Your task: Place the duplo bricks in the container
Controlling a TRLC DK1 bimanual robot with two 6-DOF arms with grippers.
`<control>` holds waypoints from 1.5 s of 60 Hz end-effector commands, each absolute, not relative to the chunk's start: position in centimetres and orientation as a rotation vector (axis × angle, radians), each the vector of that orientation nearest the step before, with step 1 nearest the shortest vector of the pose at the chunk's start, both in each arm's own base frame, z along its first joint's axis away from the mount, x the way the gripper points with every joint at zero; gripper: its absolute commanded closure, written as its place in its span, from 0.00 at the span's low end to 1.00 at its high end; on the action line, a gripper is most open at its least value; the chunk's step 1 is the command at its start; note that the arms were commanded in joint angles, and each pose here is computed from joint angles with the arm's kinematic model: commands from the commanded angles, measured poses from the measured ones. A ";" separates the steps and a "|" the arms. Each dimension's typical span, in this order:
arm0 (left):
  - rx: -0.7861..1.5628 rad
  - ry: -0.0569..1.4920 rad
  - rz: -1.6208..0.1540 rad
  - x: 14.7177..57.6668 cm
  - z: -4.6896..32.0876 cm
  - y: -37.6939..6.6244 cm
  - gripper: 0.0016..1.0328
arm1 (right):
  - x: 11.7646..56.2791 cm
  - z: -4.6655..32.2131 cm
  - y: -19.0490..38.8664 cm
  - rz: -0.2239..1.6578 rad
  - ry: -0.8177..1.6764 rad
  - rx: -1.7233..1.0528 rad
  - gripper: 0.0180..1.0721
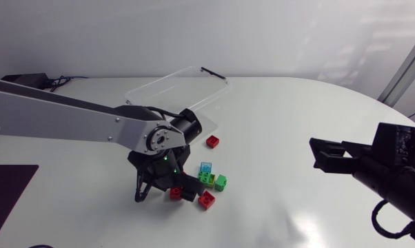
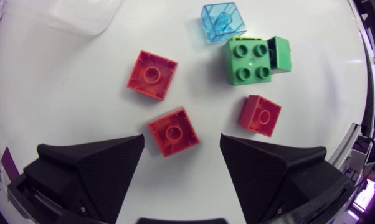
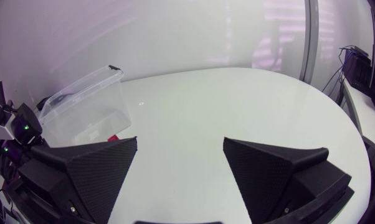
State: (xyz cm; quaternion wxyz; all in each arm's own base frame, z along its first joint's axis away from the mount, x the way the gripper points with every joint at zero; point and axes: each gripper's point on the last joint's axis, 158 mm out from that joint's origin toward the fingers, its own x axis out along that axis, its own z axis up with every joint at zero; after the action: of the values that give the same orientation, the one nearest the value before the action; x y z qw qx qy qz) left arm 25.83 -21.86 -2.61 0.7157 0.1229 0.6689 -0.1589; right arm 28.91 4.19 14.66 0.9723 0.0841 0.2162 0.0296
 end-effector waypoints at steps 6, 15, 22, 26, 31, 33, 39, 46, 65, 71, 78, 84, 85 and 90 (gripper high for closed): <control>0.246 1.508 -0.261 26.5 -4.0 -20.8 0.19 | 29.4 13.5 4.9 0.064 0.474 0.183 0.05; 0.236 1.497 -0.246 26.9 -4.5 -20.8 0.28 | 29.6 12.9 5.9 0.092 0.492 0.176 0.05; 0.220 1.484 -0.241 27.1 -4.6 -21.0 0.41 | 29.6 12.2 7.1 0.123 0.520 0.158 0.05; 0.217 1.483 -0.239 27.1 -4.6 -21.1 0.44 | 29.6 12.1 7.4 0.133 0.524 0.155 0.05; 0.214 1.484 -0.235 27.0 -4.6 -21.0 0.49 | 29.7 12.1 7.8 0.145 0.523 0.151 0.05; 0.210 1.479 -0.236 27.0 -4.6 -21.0 0.53 | 29.8 12.1 8.0 0.149 0.527 0.146 0.05; 0.202 1.472 -0.236 27.0 -4.3 -20.9 0.64 | 30.0 11.5 8.8 0.166 0.566 0.115 0.05; 0.205 1.471 -0.238 26.5 -4.0 -20.5 0.69 | 29.6 9.2 10.3 0.194 0.699 0.062 0.05; 0.199 1.318 -0.346 26.8 1.9 -20.7 0.71 | 28.7 6.1 14.6 0.469 0.893 -0.462 0.05; 0.200 1.230 -0.396 27.2 4.8 -20.9 0.71 | 28.5 4.5 15.6 0.526 0.931 -0.513 0.05; 0.188 1.107 -0.438 28.4 8.8 -20.7 0.71 | 27.5 2.8 18.4 0.681 0.948 -0.495 0.09; 0.178 1.008 -0.460 29.5 11.9 -20.5 0.71 | 27.1 2.1 19.8 0.765 0.945 -0.483 0.10; 0.171 0.988 -0.458 29.9 12.5 -20.4 0.71 | 27.0 1.9 20.0 0.776 0.946 -0.479 0.10; 0.148 0.902 -0.454 31.4 15.1 -20.0 0.71 | 26.8 1.3 21.0 0.827 0.959 -0.483 0.09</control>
State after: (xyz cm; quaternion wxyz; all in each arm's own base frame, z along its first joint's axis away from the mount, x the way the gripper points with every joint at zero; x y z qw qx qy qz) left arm 29.80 -20.39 12.06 0.8507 0.0721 0.4743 -0.2147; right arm 26.70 20.00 1.81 0.7909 -0.2103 0.4476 0.3604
